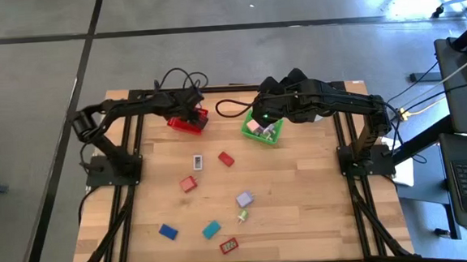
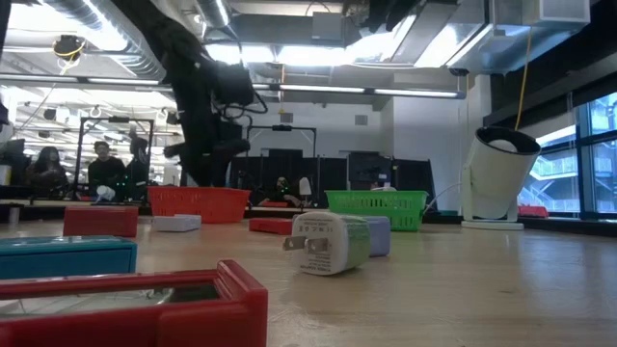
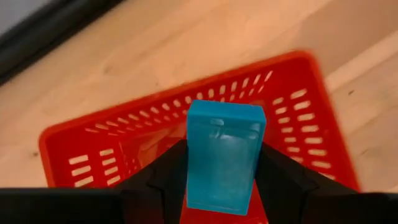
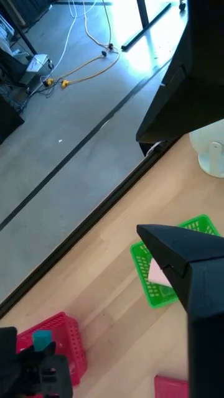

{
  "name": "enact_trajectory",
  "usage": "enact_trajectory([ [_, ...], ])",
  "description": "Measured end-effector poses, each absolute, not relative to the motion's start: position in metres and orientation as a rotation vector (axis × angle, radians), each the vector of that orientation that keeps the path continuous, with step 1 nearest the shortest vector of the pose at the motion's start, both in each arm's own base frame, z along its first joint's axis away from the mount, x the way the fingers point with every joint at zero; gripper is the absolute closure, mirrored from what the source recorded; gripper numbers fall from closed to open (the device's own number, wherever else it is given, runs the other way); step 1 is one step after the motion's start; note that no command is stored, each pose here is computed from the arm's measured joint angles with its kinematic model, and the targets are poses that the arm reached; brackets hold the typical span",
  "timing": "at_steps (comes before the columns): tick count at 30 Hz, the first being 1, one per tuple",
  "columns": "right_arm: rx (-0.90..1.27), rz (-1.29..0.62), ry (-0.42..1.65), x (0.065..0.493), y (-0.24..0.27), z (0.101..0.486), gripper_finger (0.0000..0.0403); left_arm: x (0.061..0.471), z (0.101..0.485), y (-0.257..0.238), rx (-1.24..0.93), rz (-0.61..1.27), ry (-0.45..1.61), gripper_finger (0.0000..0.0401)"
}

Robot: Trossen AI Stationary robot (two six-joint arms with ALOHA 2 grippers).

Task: Pick & Place Office items
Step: Put the top light blue digital clock into the red bin, then put the white digital clock into the red bin

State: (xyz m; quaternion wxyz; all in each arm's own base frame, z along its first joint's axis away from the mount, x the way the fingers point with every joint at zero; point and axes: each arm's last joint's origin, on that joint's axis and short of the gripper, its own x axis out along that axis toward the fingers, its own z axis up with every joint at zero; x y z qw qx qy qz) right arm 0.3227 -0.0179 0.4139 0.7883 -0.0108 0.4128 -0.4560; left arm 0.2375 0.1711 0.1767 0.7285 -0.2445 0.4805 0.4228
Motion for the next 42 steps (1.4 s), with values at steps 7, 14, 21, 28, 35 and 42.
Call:
enact_trajectory([
  [7,-0.025,-0.982,0.89,0.323,-0.018,0.414,0.0175,0.238,0.166,0.172,-0.54,0.927,1.118,0.0244],
  [14,-0.028,-0.984,0.889,0.323,-0.018,0.414,0.0175,0.238,0.165,0.172,-0.542,0.923,1.123,0.0226],
  [21,-0.029,-0.983,0.89,0.323,-0.018,0.414,0.0175,0.238,0.168,0.171,-0.541,0.92,1.148,0.0207],
  [28,-0.029,-0.983,0.889,0.323,-0.018,0.414,0.0175,0.243,0.201,0.175,-0.511,0.889,1.244,0.0205],
  [35,-0.052,-1.021,0.856,0.323,-0.019,0.415,0.0175,0.257,0.228,0.155,-0.595,0.783,1.268,0.0203],
  [42,-0.131,-0.988,0.898,0.323,-0.019,0.416,0.0175,0.273,0.239,0.104,-0.71,0.798,1.208,0.0207],
])
